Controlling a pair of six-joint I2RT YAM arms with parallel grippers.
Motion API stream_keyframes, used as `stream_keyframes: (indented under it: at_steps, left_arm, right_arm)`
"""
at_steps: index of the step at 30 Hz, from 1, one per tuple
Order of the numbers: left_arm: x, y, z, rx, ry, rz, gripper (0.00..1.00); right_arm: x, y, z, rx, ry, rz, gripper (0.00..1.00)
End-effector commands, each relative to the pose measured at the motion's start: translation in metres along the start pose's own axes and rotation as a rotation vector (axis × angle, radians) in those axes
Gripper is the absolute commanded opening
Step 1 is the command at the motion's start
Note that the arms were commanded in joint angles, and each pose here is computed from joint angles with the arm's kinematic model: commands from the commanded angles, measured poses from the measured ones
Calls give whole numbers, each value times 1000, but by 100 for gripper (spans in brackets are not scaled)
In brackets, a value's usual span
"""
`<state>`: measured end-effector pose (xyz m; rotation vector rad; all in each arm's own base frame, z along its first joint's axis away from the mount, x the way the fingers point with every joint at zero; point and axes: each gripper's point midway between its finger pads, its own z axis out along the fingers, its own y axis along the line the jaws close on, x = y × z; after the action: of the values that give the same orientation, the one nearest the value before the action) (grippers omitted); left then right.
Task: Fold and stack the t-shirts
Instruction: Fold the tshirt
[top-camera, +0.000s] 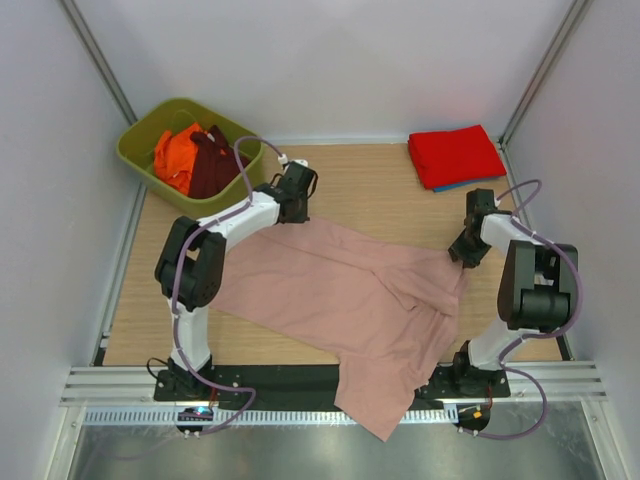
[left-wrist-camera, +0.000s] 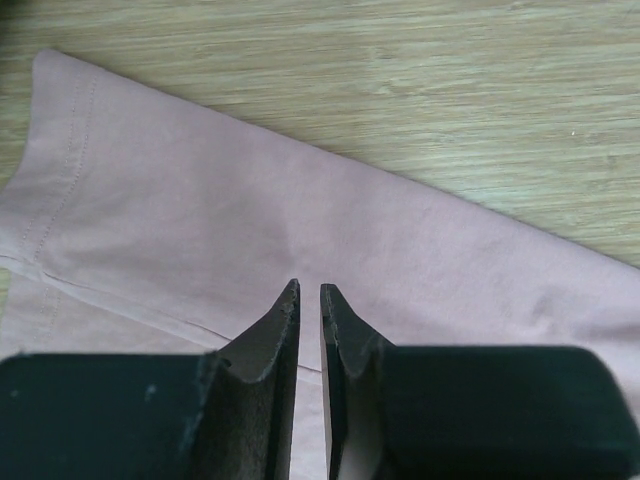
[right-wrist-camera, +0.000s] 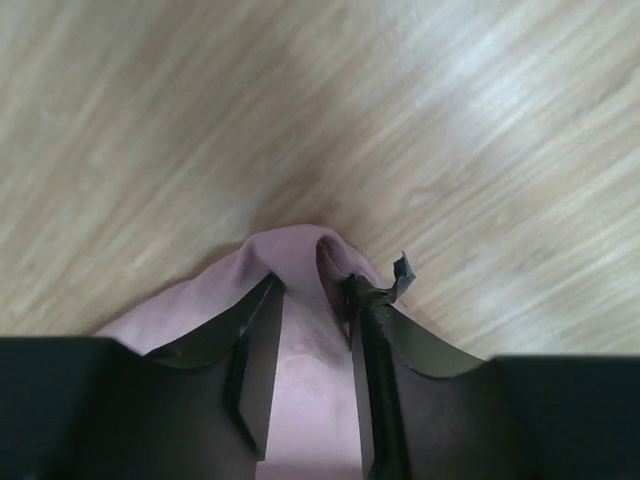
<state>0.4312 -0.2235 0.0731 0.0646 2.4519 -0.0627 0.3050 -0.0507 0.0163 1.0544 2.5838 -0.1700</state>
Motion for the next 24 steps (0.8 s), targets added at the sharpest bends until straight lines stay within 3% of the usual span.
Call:
stream_keyframes:
  at_steps: [1, 6, 14, 16, 19, 22, 24]
  left_arm:
    - [-26, -14, -1, 40, -71, -35, 14]
    - [-29, -16, 8, 22, -71, -23, 14]
    - [-47, -25, 12, 35, -99, -28, 15]
    - [-46, -26, 14, 32, -95, -24, 15]
    - [-44, -24, 15, 25, -89, -11, 15]
    - [-40, -20, 13, 14, -83, -1, 15]
    - [-38, -19, 10, 20, -81, -1, 15]
  right_arm:
    - [-37, 11, 6, -6, -108, 47, 35]
    - [-84, 22, 12, 40, -211, 39, 4]
    - [-138, 56, 26, 21, -284, 32, 2]
    - [-155, 68, 19, -4, -306, 25, 6]
    - [-155, 72, 6, 7, -264, -16, 44]
    - [-142, 60, -23, 36, -253, -50, 59]
    - [-122, 47, -33, 57, -218, -73, 62]
